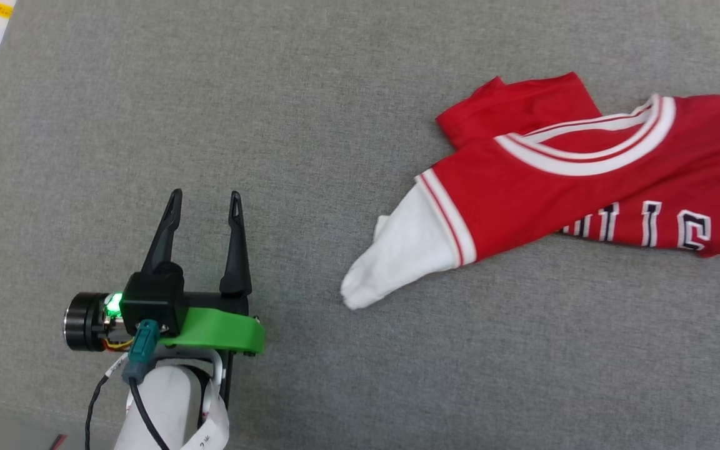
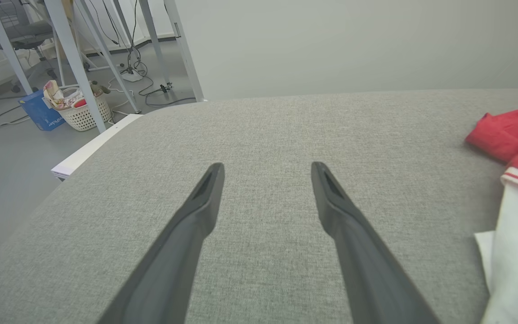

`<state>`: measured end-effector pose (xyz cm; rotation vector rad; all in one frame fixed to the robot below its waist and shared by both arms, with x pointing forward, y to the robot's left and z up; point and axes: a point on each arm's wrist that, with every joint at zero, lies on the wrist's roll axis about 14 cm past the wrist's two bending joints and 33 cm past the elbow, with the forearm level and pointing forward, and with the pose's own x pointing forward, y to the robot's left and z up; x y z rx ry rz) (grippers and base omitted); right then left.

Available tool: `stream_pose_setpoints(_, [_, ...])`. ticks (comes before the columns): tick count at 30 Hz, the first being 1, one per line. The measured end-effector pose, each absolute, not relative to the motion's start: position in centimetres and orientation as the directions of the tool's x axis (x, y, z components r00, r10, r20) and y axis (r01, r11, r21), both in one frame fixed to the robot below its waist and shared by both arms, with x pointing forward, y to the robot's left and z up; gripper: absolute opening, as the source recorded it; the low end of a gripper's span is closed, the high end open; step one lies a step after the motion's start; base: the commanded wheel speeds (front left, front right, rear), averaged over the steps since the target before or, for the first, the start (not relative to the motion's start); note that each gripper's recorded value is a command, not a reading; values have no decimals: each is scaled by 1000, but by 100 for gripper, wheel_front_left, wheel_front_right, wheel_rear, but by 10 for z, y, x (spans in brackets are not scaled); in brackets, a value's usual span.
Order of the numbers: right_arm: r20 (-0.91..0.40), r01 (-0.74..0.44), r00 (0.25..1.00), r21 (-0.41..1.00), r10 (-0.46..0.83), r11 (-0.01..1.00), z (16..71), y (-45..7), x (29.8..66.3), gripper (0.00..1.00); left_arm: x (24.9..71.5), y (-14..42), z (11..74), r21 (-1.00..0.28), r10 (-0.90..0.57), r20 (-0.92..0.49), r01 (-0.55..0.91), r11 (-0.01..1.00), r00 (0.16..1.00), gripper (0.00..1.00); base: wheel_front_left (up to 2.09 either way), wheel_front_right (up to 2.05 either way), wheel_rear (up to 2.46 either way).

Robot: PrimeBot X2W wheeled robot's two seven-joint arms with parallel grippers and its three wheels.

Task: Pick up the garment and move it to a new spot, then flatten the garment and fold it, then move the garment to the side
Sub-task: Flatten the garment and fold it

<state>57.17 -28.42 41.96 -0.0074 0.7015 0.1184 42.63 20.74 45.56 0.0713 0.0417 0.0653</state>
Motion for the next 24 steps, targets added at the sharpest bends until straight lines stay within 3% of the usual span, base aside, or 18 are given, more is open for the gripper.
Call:
stream_pose_setpoints(6, [-758, 14, 652, -8, -16, 1000, 366, -320, 549, 0, 430, 209, 451, 77, 70, -48, -66, 995, 996, 100, 0, 0, 0])
stream_pose_setpoints(10, [-752, 49, 659, 9, -26, 999, 359, -322, 548, 0, 432, 211, 450, 82, 74, -50, -70, 994, 996, 100, 0, 0, 0])
stream_pose_setpoints(11, [-739, 50, 674, 17, -21, 999, 361, -320, 550, 25, 432, 212, 450, 82, 75, -49, -71, 994, 996, 100, 0, 0, 0])
stream_pose_setpoints(12, [-713, 48, 701, 25, -16, 999, 366, -318, 553, 100, 432, 212, 451, 81, 74, -47, -70, 994, 996, 100, 0, 0, 0])
stream_pose_setpoints(17, [-507, 13, 862, 15, -4, 1000, 408, -311, 570, 100, 435, 211, 465, 75, 55, -7, -54, 996, 998, 100, 0, 0, 0])
stream_pose_setpoints(24, [-178, -86, 981, -23, 80, 996, 478, -285, 573, 100, 452, 206, 500, 74, -32, 88, 25, 997, 996, 100, 0, 0, 0])
